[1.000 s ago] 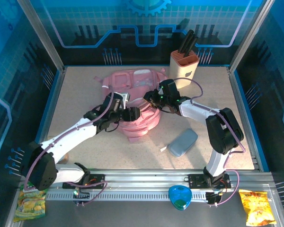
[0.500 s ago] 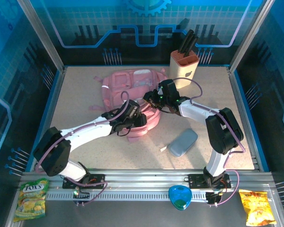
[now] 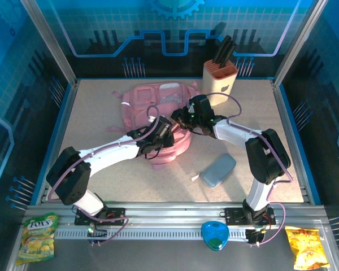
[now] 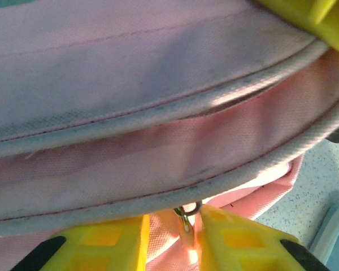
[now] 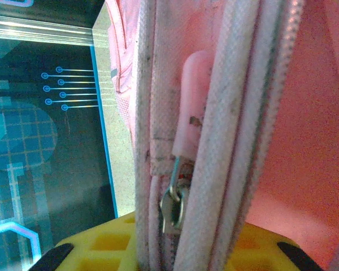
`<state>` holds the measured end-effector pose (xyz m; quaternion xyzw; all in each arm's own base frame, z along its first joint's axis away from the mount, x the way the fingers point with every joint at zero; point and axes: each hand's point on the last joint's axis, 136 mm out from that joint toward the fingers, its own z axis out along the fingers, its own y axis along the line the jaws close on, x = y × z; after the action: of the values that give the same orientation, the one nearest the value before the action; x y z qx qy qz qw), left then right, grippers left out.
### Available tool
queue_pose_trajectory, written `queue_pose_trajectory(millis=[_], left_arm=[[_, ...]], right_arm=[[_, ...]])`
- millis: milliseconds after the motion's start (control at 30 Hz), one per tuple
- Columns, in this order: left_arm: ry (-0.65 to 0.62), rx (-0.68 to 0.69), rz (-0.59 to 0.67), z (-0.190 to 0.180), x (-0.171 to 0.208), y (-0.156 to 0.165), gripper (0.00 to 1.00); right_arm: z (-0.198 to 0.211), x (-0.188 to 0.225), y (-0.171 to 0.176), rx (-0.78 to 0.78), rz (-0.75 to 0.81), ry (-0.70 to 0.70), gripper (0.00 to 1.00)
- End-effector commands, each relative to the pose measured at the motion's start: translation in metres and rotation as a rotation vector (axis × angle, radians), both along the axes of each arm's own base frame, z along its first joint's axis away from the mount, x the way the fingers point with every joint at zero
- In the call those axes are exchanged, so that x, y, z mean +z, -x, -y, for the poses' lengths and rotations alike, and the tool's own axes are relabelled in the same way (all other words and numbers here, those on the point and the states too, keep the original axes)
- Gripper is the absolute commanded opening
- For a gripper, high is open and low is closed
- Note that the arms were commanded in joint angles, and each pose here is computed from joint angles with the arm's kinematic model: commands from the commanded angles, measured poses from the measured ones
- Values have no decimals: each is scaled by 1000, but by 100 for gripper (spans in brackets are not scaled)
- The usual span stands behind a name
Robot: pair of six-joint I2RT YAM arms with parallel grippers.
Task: Pack the student bag
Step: Unzip the student bag at the top-center of the table.
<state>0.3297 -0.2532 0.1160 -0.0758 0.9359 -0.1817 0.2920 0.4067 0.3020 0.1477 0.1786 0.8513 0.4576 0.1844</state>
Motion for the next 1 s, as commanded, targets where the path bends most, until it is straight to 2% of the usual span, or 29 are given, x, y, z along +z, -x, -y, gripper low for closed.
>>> queue_pose_trajectory(millis=[0,200,333,533,700,833,967], left_arm=[[-20,17,14,0,4,-4,21],[-20,8,17,-2,4,-1,11],[-31,-16,26,-4,6,1,0],[-54,-45,25,-25,2,12,0],[6,19,-57,-71,-19,24,0],[86,53,-48,-94,-23,24,0],[131,-75,47,-80,-4,16,0]], right_arm=[[-17,29,9,72,82,-58,24],[-12,30,6,57,91,-51,22],[-8,30,5,44,94,-52,18],[13,33,-1,-13,134,-67,11],[36,45,-8,-52,189,-84,11],[46,43,-9,-63,181,-74,11],[46,37,-6,-68,159,-79,15]])
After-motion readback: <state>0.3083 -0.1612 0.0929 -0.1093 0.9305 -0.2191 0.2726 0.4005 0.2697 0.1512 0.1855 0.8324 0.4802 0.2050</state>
